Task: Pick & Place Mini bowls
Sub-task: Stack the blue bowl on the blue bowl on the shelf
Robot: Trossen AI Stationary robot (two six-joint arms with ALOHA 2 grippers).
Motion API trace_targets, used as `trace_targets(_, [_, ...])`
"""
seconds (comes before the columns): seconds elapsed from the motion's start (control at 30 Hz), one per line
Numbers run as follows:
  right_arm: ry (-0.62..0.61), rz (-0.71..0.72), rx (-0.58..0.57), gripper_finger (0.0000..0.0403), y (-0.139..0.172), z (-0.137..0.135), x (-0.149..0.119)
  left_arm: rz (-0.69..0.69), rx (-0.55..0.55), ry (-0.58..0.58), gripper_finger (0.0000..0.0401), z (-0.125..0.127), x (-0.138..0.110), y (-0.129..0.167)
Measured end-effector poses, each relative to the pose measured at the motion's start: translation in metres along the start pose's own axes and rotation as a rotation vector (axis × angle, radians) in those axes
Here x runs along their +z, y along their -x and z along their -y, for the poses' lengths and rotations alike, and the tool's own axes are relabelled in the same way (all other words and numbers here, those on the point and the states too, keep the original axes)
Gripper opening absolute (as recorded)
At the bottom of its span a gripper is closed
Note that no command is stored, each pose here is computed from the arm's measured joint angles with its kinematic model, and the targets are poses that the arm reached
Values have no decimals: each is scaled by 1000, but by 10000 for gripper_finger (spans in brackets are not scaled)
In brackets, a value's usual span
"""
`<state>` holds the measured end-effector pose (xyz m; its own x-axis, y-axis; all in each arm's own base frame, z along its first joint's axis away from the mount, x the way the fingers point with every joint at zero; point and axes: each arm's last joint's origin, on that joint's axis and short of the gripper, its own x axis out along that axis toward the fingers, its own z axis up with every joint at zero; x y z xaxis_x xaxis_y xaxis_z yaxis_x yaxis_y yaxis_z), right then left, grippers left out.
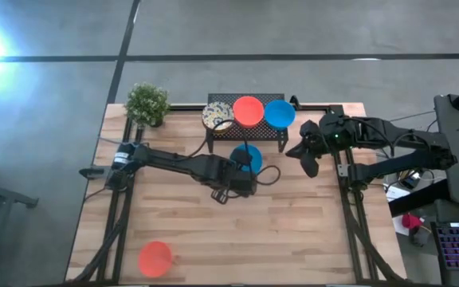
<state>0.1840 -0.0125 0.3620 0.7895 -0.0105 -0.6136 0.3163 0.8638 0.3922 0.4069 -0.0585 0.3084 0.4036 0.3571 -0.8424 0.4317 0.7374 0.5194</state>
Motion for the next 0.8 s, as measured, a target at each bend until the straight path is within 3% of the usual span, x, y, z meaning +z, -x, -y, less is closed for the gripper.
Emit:
trace_targets(0.23, [-67, 52, 28, 20, -16, 3, -3, -7, 29, -67, 0, 1, 1, 1])
trace_targets(0.47, [-186, 94, 53, 85, -33, 7, -9, -8, 34, -129, 0, 2, 2, 1])
trace_targets(0.67, [-322, 68, -21, 132, -53, 11, -11, -6, 35, -167, 0, 1, 2, 1])
trace_targets(0.8, [-329, 23, -50, 150, -71, 11, -7, -6, 35, -172, 0, 1, 2, 1])
